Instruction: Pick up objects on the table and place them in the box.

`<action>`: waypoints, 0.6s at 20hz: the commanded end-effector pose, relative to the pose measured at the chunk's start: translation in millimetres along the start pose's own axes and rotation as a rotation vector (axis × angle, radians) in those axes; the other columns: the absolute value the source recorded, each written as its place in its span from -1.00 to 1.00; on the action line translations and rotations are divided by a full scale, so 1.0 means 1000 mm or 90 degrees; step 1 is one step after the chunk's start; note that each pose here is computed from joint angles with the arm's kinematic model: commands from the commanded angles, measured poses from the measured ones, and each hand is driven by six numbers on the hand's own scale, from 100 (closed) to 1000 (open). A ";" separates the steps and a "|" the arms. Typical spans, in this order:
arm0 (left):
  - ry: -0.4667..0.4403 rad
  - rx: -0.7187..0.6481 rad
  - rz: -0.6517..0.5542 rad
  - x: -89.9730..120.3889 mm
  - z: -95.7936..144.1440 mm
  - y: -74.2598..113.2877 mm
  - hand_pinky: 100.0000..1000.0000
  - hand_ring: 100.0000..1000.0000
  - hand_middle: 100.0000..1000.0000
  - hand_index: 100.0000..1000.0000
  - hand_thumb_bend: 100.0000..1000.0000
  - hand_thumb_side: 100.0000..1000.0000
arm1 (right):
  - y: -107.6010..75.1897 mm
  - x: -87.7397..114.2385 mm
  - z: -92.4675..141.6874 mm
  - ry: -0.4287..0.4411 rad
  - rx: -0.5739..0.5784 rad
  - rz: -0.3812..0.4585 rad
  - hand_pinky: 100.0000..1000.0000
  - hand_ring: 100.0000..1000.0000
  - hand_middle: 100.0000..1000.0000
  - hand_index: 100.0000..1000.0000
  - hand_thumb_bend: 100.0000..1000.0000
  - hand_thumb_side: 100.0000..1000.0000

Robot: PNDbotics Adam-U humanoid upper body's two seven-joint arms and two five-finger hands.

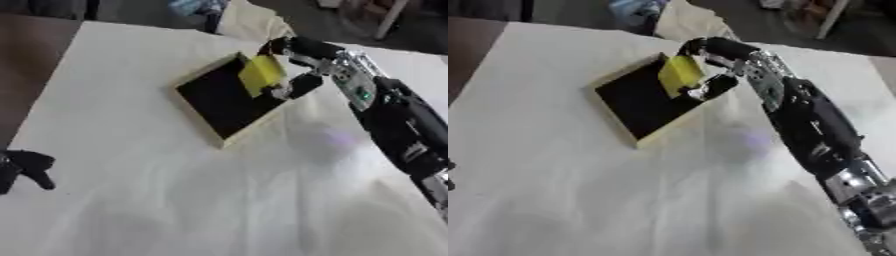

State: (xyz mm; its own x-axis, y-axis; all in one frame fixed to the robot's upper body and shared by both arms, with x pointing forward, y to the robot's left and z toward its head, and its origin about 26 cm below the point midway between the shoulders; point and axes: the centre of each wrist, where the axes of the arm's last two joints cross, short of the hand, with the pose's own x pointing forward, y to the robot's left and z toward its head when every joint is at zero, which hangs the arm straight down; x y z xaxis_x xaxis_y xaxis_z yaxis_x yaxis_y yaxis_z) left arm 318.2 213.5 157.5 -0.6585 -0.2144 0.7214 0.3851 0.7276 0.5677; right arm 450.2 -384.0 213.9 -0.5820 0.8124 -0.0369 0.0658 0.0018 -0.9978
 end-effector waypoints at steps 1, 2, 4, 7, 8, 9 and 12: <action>-0.019 0.001 -0.010 0.008 -0.003 0.003 0.53 -0.08 -0.20 0.36 -0.74 0.85 | -0.009 -0.003 0.002 0.002 0.000 0.028 0.58 0.62 0.69 0.77 -0.57 0.06; -0.019 0.001 -0.010 0.008 -0.003 0.003 0.52 -0.08 -0.20 0.36 -0.74 0.85 | -0.008 -0.003 0.001 0.000 0.003 0.030 0.58 0.62 0.71 0.79 -0.54 0.08; -0.018 0.001 -0.010 0.008 -0.003 0.004 0.52 -0.08 -0.20 0.36 -0.74 0.85 | -0.007 -0.002 0.001 -0.003 0.009 0.035 0.60 0.64 0.75 0.84 -0.51 0.15; -0.018 0.000 -0.010 0.008 -0.003 0.003 0.52 -0.08 -0.20 0.36 -0.74 0.85 | -0.006 -0.001 0.000 -0.005 0.015 0.044 0.62 0.68 0.82 0.88 -0.48 0.29; -0.018 0.000 -0.010 0.008 -0.003 0.003 0.52 -0.08 -0.20 0.36 -0.74 0.85 | -0.006 -0.001 0.000 -0.006 0.016 0.048 0.62 0.68 0.82 0.90 -0.48 0.42; -0.017 0.000 -0.010 0.008 -0.003 0.003 0.52 -0.08 -0.20 0.36 -0.74 0.85 | -0.006 0.000 0.000 -0.007 0.016 0.051 0.62 0.68 0.82 0.90 -0.44 0.49; -0.015 0.000 -0.009 0.007 -0.003 0.003 0.52 -0.08 -0.20 0.36 -0.74 0.85 | -0.009 0.000 0.000 -0.008 0.010 0.065 0.63 0.69 0.83 0.91 -0.28 0.72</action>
State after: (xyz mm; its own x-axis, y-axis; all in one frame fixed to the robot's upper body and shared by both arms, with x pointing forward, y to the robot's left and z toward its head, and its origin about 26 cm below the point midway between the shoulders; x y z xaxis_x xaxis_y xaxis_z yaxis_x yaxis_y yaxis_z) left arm 318.3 213.4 157.6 -0.6574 -0.2145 0.7223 0.3867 0.7267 0.5677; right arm 451.5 -379.3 205.6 -0.5919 0.8006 -0.0931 0.0687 -0.0649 -0.9955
